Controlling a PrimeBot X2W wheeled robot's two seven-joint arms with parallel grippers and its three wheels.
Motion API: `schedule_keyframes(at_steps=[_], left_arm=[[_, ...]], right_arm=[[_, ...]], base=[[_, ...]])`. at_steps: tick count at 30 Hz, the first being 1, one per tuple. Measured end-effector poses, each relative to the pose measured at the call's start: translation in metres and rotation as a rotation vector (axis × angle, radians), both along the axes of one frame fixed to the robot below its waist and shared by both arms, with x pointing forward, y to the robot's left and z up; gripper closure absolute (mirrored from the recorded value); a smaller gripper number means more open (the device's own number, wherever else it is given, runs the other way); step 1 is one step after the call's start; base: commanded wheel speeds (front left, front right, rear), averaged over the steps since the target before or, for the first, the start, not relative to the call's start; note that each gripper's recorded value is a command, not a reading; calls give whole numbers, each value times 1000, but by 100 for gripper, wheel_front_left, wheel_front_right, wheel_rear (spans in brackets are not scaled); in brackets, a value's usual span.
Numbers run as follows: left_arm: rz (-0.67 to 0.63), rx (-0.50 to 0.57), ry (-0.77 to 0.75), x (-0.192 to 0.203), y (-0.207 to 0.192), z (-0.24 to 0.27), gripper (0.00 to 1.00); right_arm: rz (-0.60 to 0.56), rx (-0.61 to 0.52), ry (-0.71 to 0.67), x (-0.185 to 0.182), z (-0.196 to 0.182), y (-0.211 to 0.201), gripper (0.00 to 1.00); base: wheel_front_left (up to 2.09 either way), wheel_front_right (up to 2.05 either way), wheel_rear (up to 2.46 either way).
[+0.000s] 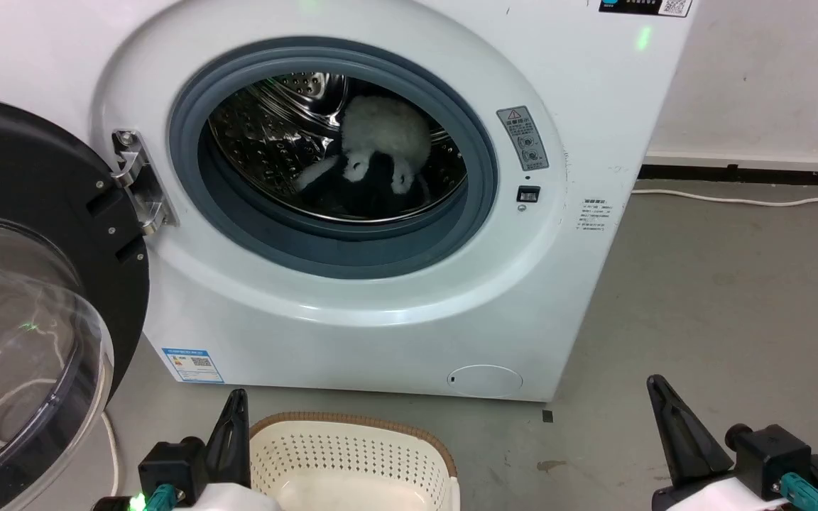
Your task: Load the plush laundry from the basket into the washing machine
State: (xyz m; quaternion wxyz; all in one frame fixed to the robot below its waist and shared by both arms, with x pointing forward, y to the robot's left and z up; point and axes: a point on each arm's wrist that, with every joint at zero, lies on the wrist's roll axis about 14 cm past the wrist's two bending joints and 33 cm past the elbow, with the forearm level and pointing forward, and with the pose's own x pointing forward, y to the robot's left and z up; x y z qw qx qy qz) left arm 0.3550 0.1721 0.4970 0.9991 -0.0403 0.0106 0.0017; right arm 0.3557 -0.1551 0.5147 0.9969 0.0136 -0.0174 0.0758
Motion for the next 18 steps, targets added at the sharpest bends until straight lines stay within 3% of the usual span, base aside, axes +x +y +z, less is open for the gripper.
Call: schedule_keyframes(at_steps=[18], left_arm=[[-1,42,-7,6,2,10,100]], right_arm=[[-5,-28,16,5,2,-2,100]], base=[[0,0,0]])
